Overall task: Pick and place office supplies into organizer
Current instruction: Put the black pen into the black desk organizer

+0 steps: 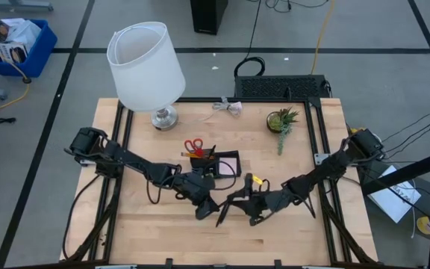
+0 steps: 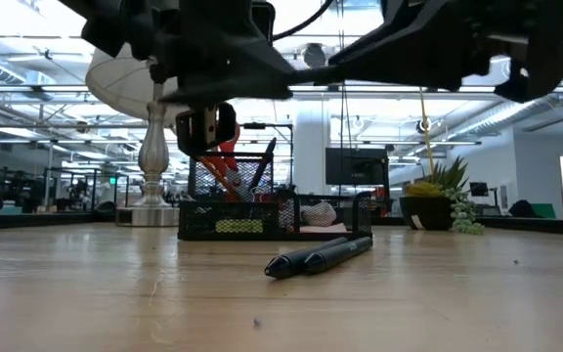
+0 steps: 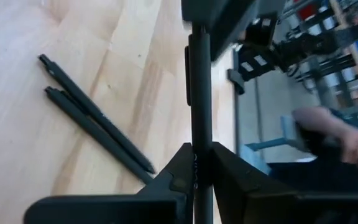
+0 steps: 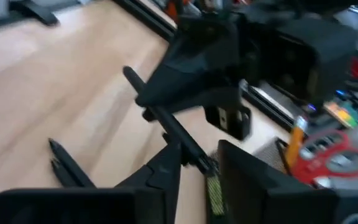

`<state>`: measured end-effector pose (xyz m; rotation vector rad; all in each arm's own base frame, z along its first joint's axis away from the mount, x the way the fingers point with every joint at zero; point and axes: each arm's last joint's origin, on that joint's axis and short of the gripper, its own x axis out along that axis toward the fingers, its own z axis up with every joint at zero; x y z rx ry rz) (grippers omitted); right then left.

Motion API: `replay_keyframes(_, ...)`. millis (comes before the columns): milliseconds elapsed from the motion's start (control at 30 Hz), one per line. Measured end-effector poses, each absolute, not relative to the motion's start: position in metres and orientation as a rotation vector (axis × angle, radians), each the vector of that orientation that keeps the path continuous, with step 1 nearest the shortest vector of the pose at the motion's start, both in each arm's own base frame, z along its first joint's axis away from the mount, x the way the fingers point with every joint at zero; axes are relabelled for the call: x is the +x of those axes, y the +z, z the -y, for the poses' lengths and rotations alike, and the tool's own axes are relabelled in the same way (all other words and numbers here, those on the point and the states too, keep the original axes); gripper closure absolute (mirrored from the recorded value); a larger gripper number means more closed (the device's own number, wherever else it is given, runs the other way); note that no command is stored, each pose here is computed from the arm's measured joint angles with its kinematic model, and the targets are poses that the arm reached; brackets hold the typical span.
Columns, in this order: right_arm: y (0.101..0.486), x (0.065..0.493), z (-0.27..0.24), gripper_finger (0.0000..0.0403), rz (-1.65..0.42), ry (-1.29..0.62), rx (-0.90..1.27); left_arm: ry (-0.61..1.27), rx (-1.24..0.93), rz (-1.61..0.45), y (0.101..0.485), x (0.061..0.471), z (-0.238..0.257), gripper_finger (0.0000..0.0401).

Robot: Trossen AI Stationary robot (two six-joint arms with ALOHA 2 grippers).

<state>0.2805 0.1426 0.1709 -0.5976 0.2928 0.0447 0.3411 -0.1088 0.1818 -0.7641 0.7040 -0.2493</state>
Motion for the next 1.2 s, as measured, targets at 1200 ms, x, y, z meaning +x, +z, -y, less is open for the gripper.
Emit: replay_keyframes(1200,0.176,0.25,-0.175,0.0285,-0.29,-0.228,-0.679,0.193,-0.293,-0.476,0.183,0.333,0.121,0.0366)
